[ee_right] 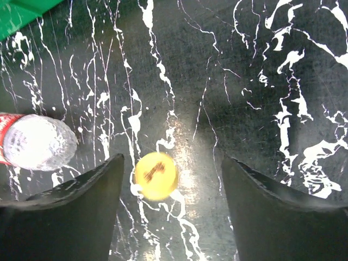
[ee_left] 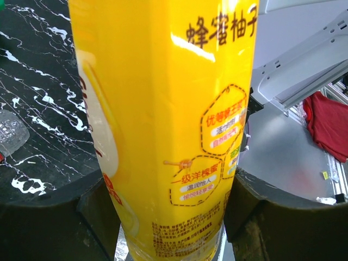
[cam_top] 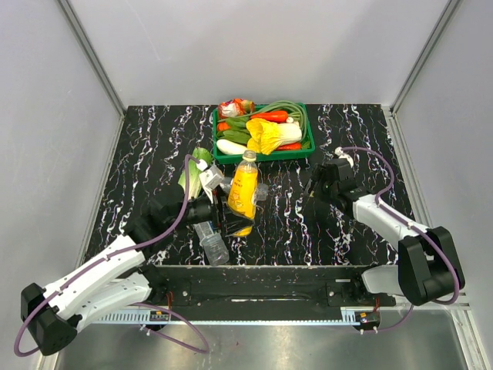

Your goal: Unscrew the bottle caps

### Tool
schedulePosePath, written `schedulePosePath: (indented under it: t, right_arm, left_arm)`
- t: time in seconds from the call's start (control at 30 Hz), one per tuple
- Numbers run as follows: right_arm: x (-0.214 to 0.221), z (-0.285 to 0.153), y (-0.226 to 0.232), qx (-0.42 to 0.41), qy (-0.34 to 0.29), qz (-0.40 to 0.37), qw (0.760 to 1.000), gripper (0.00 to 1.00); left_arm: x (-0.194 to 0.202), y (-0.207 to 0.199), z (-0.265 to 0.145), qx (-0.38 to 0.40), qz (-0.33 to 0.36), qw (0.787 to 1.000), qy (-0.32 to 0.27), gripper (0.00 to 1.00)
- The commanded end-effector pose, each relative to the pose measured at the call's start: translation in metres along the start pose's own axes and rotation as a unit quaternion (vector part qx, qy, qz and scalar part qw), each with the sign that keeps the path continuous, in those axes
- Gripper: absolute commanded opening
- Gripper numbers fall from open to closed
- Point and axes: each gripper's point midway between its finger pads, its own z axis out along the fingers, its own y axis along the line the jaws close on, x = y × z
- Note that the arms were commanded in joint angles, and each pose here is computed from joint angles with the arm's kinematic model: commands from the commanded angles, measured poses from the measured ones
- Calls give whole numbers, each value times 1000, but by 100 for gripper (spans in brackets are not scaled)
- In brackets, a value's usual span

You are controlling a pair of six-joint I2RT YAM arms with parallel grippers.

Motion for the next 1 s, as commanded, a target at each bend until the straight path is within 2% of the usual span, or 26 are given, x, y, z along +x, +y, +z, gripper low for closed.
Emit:
schedulePosePath:
  t: [0.0,0.07,0.17,0.4,0.63,0.8,0.97]
  right_arm:
    - [-17,0,3,2,-30,6,1000,84]
    - [-19,-3,4,-3,-34,6,999,93]
    - [-24,-10,11,-21,-42,5,999,100]
    - [-39,-36,36,-80,-65,-1,995,100]
    - [-51,-68,62,-145,-73,-40,986,100]
    - [-55,-110,100,-254,-74,-72,962,100]
    - [-52,-158,142,-388,-66,-105,913,100]
  left_arm:
    - [-21,-12,1,27,22,999,-27,0]
    - [-20,-13,1,29,23,999,-23,0]
    - [-18,-9,2,19,22,999,-19,0]
    - [-17,-2,0,-3,21,1000,-19,0]
    - [-12,8,4,-22,15,1000,-9,0]
    - [-7,14,9,-29,7,1000,0,0]
    - [-6,9,14,-9,5,1000,11,0]
